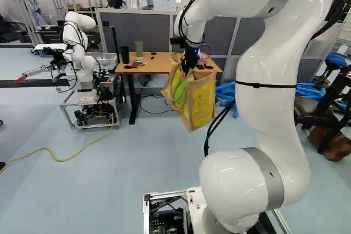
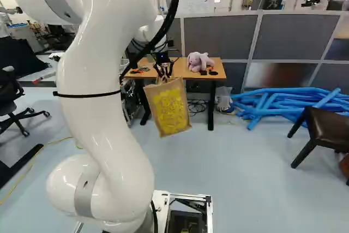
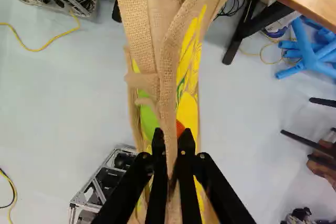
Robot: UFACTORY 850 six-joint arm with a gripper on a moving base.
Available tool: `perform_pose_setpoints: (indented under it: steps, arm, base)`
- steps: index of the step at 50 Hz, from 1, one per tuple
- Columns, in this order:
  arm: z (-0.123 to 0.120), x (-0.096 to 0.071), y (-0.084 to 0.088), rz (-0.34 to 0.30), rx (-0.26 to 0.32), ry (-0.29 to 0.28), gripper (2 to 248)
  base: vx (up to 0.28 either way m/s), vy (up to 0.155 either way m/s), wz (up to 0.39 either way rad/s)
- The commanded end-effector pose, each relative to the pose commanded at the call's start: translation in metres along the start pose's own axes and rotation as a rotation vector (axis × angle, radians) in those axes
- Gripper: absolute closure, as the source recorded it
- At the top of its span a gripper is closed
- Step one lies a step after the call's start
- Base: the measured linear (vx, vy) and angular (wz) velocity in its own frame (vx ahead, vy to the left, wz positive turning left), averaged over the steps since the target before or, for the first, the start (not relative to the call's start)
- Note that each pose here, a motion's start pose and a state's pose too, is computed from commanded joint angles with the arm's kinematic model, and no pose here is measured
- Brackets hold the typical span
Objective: Pick up the bag on the ground and place it on the table
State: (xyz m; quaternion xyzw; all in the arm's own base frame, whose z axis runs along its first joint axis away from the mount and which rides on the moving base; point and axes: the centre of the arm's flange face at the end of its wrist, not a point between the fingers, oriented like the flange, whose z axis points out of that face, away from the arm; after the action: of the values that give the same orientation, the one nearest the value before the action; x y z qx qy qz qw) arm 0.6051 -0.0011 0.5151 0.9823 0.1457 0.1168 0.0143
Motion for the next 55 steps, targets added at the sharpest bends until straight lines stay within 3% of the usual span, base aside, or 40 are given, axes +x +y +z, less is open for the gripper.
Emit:
perform_pose_setpoints:
  steps: [55]
  arm:
    - [-0.07,0.032,0.009,-0.001,-0.001,0.009,227]
  base:
    - [0.0,0.0,0.0]
